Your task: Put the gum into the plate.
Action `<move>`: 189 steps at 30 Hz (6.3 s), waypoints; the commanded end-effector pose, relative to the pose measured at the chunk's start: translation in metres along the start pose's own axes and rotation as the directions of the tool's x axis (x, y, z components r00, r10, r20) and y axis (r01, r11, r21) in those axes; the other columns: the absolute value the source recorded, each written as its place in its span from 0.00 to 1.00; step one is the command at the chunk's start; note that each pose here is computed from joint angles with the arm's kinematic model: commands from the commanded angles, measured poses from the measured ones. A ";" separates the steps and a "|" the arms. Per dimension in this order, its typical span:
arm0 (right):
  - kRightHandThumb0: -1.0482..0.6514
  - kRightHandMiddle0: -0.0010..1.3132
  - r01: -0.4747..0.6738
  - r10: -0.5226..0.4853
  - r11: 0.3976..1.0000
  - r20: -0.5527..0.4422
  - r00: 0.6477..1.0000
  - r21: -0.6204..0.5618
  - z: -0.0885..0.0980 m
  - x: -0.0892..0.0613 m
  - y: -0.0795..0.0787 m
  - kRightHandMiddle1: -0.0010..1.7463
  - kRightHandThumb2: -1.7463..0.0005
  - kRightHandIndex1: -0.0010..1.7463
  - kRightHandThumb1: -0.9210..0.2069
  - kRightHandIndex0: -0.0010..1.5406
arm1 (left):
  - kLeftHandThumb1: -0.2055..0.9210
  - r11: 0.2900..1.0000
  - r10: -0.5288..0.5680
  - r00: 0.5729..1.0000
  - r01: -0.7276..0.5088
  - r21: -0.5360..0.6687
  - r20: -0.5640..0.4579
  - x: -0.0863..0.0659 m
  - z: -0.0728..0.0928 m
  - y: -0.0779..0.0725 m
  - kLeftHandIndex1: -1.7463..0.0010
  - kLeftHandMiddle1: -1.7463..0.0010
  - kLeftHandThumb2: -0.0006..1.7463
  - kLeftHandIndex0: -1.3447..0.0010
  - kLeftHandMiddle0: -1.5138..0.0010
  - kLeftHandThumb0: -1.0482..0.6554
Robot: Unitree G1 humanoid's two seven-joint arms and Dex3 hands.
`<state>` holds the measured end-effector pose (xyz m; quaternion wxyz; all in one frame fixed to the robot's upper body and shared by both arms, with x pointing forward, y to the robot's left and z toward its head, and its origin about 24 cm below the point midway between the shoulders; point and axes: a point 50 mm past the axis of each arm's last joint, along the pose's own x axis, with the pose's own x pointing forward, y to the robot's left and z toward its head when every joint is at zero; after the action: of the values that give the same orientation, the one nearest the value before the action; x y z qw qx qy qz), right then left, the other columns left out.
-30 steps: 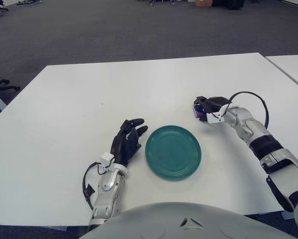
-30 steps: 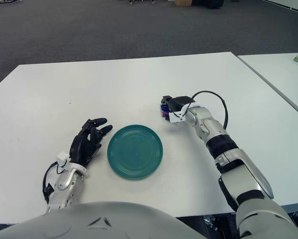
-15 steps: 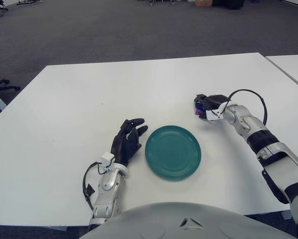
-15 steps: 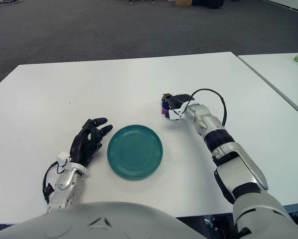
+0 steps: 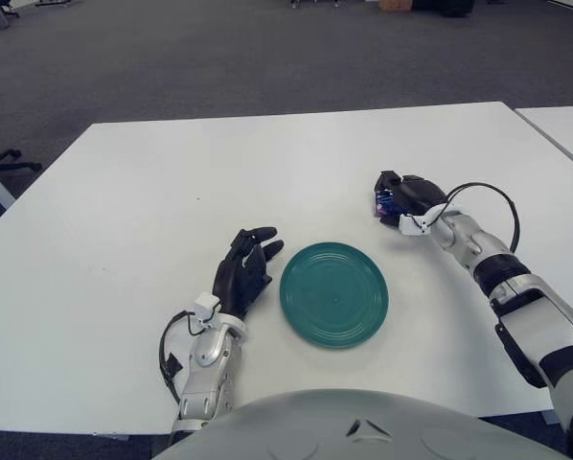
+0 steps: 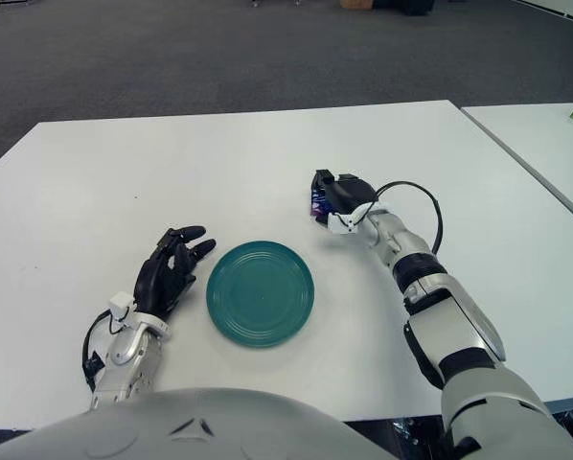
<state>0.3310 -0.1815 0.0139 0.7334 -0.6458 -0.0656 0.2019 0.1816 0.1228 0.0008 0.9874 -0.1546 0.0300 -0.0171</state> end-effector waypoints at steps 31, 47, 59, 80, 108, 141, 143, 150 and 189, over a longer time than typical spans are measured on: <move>0.38 0.31 0.056 -0.047 0.995 0.107 0.993 -0.086 0.000 0.015 -0.056 1.00 0.44 1.00 0.29 0.60 | 1.00 0.999 0.017 1.000 -0.017 0.030 -0.003 0.004 -0.002 0.004 0.37 0.57 0.44 0.72 0.68 0.17; 0.37 0.33 0.054 -0.006 0.983 0.262 0.965 -0.174 0.034 0.007 -0.133 1.00 0.43 1.00 0.31 0.60 | 1.00 1.000 0.018 1.000 -0.018 0.014 -0.006 0.003 -0.001 -0.001 0.35 0.56 0.45 0.71 0.68 0.16; 0.38 0.32 0.081 0.000 0.982 0.432 0.902 -0.169 0.082 -0.010 -0.144 1.00 0.44 1.00 0.30 0.60 | 1.00 1.000 0.020 1.000 -0.019 0.007 -0.008 0.003 -0.001 -0.001 0.35 0.55 0.44 0.72 0.68 0.16; 0.37 0.35 0.039 0.042 0.991 0.577 0.815 -0.127 0.150 -0.046 -0.128 1.00 0.40 1.00 0.35 0.70 | 1.00 0.998 0.058 0.997 -0.058 0.003 -0.041 0.002 -0.004 0.006 0.33 0.55 0.43 0.73 0.68 0.16; 0.38 0.29 -0.106 0.345 0.920 0.647 0.680 -0.378 0.194 -0.071 -0.096 1.00 0.48 1.00 0.25 0.57 | 1.00 0.987 0.032 0.997 -0.043 -0.154 -0.069 0.003 -0.002 0.005 0.31 0.47 0.48 0.73 0.66 0.18; 0.40 0.17 -0.124 0.280 0.954 0.668 0.689 -0.272 0.176 -0.075 -0.050 1.00 0.68 1.00 0.02 0.43 | 1.00 0.997 0.082 0.996 -0.082 -0.002 -0.030 0.001 0.005 0.002 0.35 0.51 0.48 0.76 0.70 0.19; 0.29 0.12 -0.141 0.295 0.951 0.671 0.680 -0.275 0.176 -0.074 -0.049 0.94 0.63 1.00 0.01 0.35 | 1.00 0.996 0.085 0.996 -0.086 -0.010 -0.029 0.001 0.005 0.002 0.36 0.52 0.47 0.78 0.72 0.19; 0.10 0.01 -0.151 0.309 0.947 0.680 0.665 -0.283 0.174 -0.074 -0.052 0.54 0.51 0.53 0.00 0.09 | 1.00 0.995 0.096 0.995 -0.096 0.030 0.008 0.002 0.006 0.002 0.40 0.64 0.51 0.86 0.74 0.19; 0.00 0.05 -0.076 -0.131 0.937 0.545 0.828 0.340 0.140 -0.079 -0.044 0.02 0.46 0.00 0.00 0.00 | 1.00 0.998 0.057 0.998 -0.057 -0.019 0.006 0.000 0.005 0.008 0.58 0.97 0.61 1.00 0.84 0.11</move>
<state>0.2119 -0.0821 0.0950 0.7357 -0.4556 -0.2618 0.4273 0.1788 0.1313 0.0024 0.9870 -0.1562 0.0341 0.0167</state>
